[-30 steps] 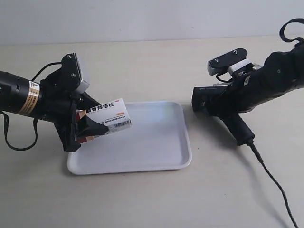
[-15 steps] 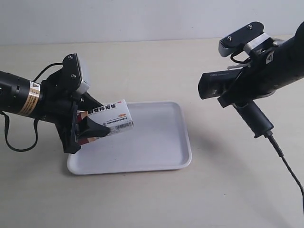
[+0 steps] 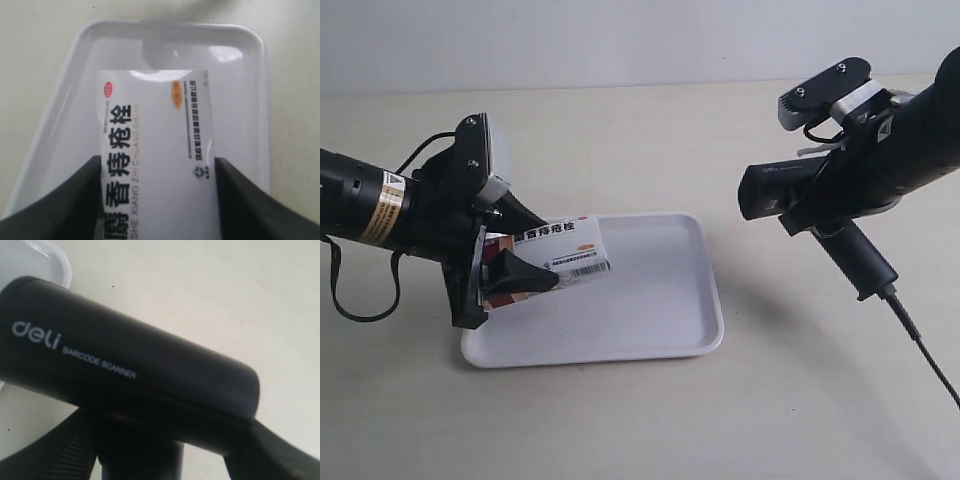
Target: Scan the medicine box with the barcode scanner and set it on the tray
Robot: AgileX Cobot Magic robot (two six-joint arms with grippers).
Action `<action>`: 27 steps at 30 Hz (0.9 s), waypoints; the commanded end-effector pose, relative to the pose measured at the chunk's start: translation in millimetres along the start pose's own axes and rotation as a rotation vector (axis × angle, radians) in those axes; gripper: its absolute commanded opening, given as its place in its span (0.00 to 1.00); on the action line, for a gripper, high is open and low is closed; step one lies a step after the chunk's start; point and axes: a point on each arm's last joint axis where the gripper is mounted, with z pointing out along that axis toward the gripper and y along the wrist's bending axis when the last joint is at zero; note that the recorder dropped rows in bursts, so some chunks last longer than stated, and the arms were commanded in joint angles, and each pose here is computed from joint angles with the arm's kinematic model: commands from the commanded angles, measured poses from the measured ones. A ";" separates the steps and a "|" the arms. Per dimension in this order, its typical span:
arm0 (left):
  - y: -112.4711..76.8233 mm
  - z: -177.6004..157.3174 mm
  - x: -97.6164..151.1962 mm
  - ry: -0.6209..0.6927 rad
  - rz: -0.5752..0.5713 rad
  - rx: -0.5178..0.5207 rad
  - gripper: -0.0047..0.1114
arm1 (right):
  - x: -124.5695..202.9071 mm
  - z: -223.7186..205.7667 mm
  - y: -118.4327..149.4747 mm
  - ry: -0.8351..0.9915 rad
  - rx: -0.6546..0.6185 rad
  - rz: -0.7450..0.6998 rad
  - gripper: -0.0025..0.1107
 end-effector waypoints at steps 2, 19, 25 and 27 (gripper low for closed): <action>7.3 11.1 2.1 -0.077 -0.214 -0.060 0.04 | -1.8 26.4 -1.9 -0.023 0.020 0.134 0.02; 12.6 52.5 22.3 0.050 -0.265 -0.081 0.41 | 7.9 77.6 1.4 -0.011 0.011 0.251 0.04; 10.2 57.0 27.0 0.061 -0.221 -0.053 0.81 | 7.9 77.6 1.4 -0.012 0.011 0.309 0.42; 10.2 57.0 27.0 0.061 -0.221 -0.053 0.91 | 7.9 77.6 1.4 -0.012 0.011 0.309 0.57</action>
